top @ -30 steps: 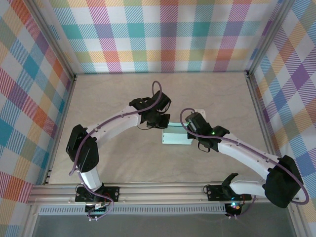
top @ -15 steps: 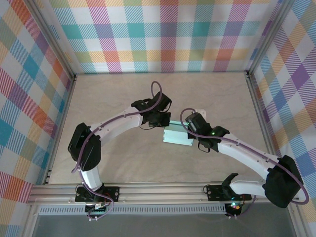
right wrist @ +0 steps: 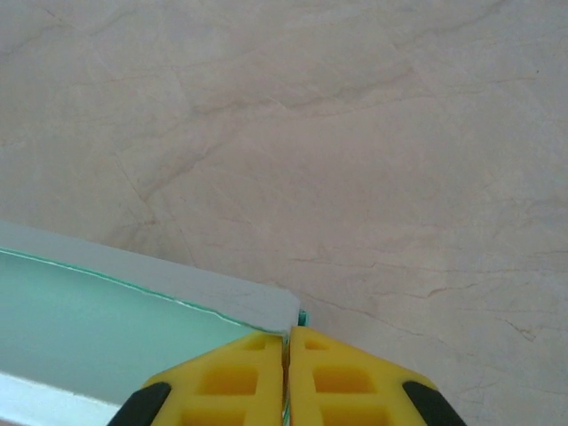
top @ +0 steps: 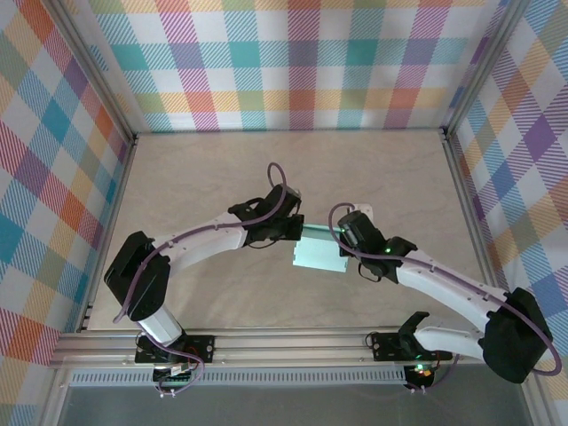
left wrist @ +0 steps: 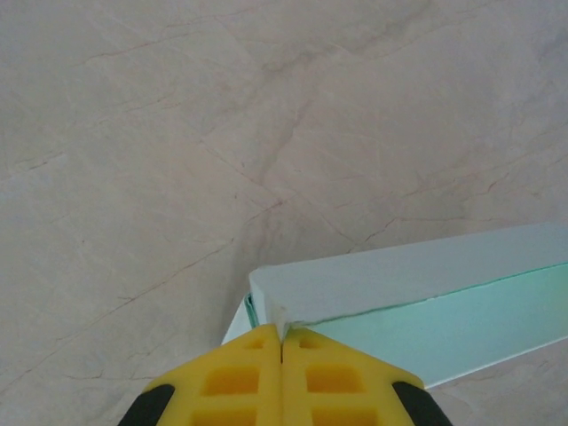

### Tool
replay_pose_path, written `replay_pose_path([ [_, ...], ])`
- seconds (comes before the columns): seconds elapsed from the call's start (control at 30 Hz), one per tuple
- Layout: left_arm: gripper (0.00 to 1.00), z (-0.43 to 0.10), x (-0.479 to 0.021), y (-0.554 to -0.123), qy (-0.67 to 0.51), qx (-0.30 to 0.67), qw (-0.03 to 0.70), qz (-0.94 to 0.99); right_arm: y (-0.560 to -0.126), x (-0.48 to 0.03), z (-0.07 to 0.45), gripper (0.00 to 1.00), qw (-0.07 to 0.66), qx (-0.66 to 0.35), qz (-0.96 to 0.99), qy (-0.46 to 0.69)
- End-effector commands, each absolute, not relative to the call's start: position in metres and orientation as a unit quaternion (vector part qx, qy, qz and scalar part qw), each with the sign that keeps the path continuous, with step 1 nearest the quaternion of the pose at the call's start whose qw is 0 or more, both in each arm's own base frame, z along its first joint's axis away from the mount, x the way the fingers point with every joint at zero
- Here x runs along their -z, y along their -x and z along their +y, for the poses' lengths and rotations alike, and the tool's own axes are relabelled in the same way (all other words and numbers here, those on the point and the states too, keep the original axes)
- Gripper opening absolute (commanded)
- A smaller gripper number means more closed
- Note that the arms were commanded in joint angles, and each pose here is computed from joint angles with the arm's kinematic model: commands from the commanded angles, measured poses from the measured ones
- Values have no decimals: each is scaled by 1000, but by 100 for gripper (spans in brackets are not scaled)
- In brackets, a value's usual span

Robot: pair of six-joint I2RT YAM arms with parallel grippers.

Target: Fold the paper box

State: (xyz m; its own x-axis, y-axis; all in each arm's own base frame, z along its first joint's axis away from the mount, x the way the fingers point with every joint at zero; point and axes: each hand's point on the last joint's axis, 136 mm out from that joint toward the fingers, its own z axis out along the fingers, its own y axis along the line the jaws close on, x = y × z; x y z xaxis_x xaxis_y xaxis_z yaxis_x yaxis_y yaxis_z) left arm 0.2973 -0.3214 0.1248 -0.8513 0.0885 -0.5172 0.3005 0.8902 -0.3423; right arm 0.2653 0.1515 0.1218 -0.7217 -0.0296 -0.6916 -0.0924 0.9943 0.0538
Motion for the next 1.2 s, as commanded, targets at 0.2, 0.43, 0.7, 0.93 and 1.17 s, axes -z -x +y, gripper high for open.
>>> replay_pose_path([
  [0.2, 0, -332, -148, -288, -115, 234, 336, 905, -260, -134, 173, 7, 406, -107, 906, 60],
  [0.43, 0, -330, -149, -291, -114, 226, 344, 904, -263, -139, 176, 6, 418, -113, 899, 59],
  [0.7, 0, -329, -155, -304, -110, 216, 386, 890, -277, -159, 184, 5, 465, -120, 874, 72],
  [0.93, 0, -314, -158, -316, -87, 195, 441, 871, -295, -167, 197, 6, 501, -121, 853, 88],
  [1.17, 0, -299, -166, -322, -69, 175, 481, 856, -306, -170, 207, 5, 526, -118, 836, 103],
])
